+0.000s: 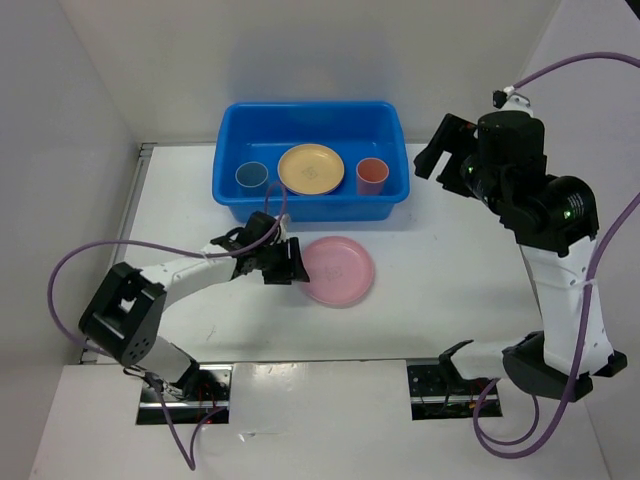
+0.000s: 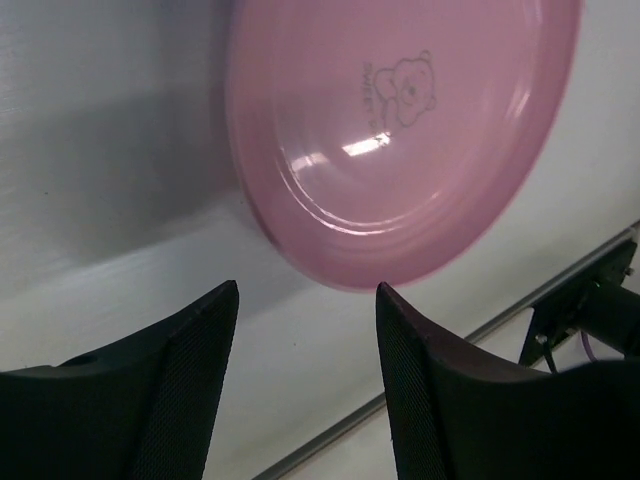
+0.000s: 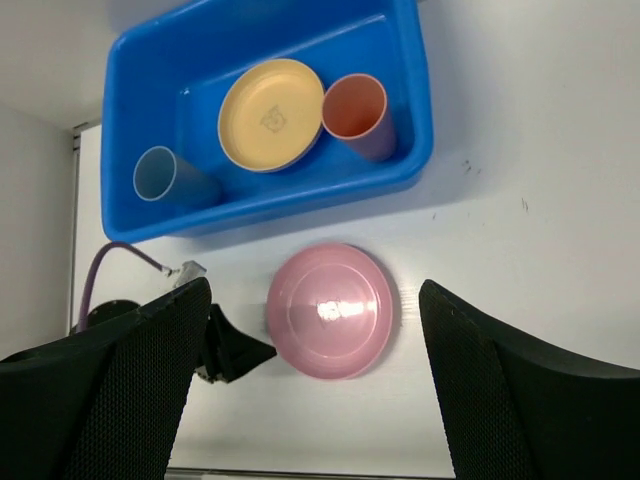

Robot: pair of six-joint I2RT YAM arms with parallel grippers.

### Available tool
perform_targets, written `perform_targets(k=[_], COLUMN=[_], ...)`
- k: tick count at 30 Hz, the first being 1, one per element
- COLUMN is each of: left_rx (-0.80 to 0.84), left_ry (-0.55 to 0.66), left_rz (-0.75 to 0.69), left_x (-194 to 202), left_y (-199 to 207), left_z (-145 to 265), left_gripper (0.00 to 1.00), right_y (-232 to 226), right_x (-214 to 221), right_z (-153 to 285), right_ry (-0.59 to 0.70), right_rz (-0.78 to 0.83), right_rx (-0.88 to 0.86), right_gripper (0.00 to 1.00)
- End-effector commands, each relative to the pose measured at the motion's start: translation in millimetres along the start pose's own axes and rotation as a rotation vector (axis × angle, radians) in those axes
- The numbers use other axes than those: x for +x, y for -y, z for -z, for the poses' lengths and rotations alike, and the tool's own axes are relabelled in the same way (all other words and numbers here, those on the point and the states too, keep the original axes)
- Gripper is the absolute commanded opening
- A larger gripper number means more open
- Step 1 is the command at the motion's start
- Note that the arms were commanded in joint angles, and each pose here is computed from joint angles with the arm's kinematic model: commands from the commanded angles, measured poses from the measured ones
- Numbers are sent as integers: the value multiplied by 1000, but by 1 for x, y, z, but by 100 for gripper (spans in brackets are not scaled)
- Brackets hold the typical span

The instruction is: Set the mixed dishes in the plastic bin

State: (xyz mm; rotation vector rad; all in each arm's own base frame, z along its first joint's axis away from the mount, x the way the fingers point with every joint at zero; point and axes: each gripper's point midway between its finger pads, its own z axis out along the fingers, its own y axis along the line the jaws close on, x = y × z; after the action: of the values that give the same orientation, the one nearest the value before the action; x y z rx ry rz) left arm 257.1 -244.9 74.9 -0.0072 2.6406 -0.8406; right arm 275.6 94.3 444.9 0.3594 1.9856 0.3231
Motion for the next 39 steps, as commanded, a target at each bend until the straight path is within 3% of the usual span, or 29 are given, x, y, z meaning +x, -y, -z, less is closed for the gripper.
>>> perform_targets(k=[1,9,15,17,20,26,31,35,37,38,39], left_rx=[-2,-20,-39,-40,-57,-66,50,85,38,21,31], left_ry=[42,25,6,-5,-39,-104,52,306,422,424,515], left_rz=[30,81,96,89,98,2,-100,-168,-183,-179,-182], left_x=[-16,-13,-6,-3,5,24,-17,-103,-150,-169,-206], left_y=[4,2,2,4,-2,8,70,115,107,102,107], left_z=[-18,-52,-72,-76,-78,-33,57,143,165,158,181], left_gripper=[65,62,43,30,0,0,0,0,0,0,0], right_y=[-2,1,10,10,15,16,16,5,-1,-5,-5], right_x=[-2,-10,-14,-17,-21,-21,-27,-25,-28,-25,-25], right_z=[4,8,5,4,7,6,5,-2,-2,-5,-8], right_ry=[27,69,81,90,106,111,125,104,115,97,99], right_rz=[-22,-18,3,7,-3,2,1,4,10,13,24], right_rx=[-29,-60,-52,-56,-42,-47,-58,-102,-134,-148,-148], right_gripper=[89,89,89,89,89,89,89,89,89,89,89])
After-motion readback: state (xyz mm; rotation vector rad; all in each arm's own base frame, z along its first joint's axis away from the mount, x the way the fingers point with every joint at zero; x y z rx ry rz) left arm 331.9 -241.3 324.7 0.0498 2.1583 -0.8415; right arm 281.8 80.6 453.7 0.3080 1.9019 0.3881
